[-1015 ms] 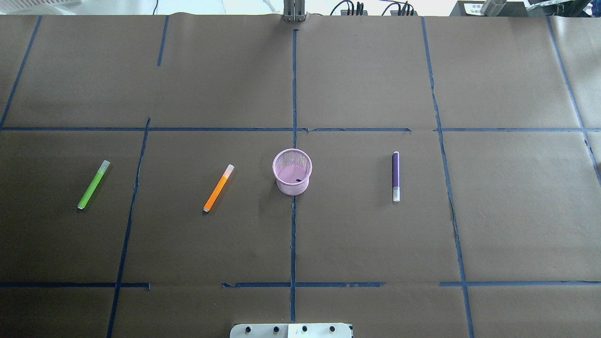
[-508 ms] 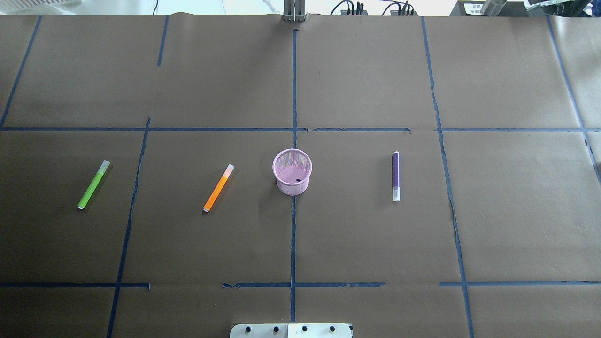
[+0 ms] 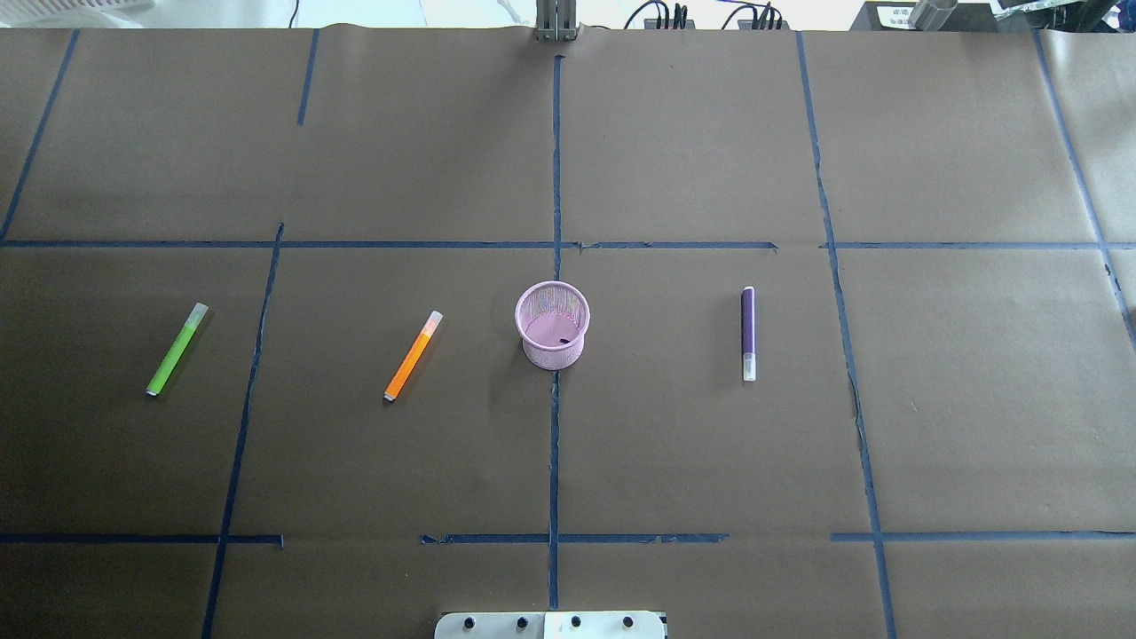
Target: Collect pens into pen holder
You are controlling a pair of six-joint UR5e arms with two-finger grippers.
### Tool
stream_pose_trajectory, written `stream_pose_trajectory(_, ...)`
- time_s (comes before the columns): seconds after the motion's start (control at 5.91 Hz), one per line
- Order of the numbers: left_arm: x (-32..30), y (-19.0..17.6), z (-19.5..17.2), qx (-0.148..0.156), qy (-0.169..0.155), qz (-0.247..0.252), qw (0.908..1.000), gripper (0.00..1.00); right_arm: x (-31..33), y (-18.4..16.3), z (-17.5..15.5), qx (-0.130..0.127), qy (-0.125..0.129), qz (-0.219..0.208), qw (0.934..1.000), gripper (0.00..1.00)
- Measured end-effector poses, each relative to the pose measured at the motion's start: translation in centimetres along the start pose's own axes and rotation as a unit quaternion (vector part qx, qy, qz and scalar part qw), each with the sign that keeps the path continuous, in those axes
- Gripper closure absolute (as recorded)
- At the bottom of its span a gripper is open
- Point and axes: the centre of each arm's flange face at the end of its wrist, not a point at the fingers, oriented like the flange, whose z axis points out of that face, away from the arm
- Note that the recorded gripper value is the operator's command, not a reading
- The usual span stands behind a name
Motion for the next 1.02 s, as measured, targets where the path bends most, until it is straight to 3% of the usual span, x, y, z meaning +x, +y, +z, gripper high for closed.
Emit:
stream_pose_trajectory(0.34,7.6,-4.7,2.5,-0.021,0.010,0.066,0.9976,0.00,-0.2,-0.1,-0.1,0.001,0.000,-0.002,1.0000,0.00)
stream_pose_trajectory(0.68,14.0,-8.9,2.6,-0.011,0.013,0.120,0.9926,0.00,-0.3,-0.1,-0.2,0.002,0.000,-0.004,1.0000,0.00)
stream_pose_trajectory(1.02,18.1,-9.9,4.9,-0.023,0.014,0.145,0.9890,0.00,-0.4,-0.2,-0.3,0.003,0.000,-0.006,1.0000,0.00)
